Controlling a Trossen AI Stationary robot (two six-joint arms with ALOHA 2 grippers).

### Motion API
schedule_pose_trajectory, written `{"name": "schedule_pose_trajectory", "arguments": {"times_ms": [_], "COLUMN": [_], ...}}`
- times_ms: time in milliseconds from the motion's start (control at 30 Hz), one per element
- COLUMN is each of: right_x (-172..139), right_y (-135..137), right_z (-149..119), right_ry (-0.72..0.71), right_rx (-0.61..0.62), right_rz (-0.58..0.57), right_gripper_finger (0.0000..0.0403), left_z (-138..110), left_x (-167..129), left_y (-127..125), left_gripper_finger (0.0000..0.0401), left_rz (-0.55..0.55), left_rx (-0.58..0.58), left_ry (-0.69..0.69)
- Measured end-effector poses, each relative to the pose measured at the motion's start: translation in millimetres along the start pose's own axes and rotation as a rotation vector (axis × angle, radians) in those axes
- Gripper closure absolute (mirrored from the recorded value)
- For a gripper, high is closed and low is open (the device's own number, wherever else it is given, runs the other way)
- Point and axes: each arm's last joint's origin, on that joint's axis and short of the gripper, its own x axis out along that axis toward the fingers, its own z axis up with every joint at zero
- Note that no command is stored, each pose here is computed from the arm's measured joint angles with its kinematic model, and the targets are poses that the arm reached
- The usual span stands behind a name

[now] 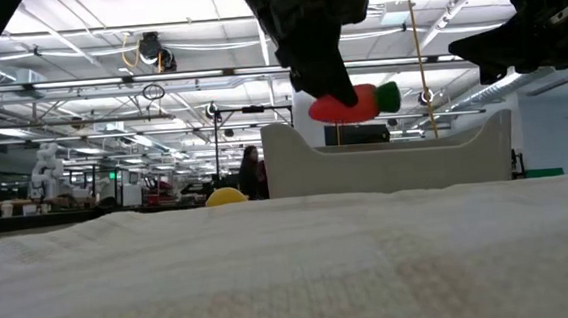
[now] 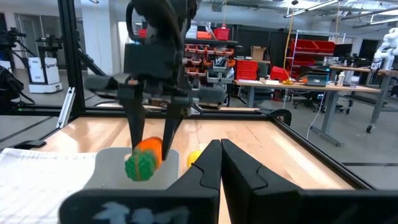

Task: Pick and placing Produce into tupperware
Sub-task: Put the carrot into the gray bin

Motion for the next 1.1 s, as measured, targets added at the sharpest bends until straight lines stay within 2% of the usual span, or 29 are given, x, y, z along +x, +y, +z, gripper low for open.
{"name": "schedule_pose_trajectory", "arguments": {"times_ms": [833, 1100], "right_x": [0.0, 0.0], "right_y": [0.0, 0.0], "right_z": [0.0, 0.0], "right_ry": [0.0, 0.0], "right_rx": [0.0, 0.0], "right_rz": [0.001, 0.0], "right_gripper_finger": [0.0403, 0.0403], "left_z": [-28.2, -34.5], "left_x": [37.7, 42.3], "left_y": [-8.0, -8.3], "left_gripper_finger": [0.0265, 0.0265], "left_rz": [-0.01, -0.01], "left_rx": [0.016, 0.111], "left_ry": [-0.02, -0.003]}}
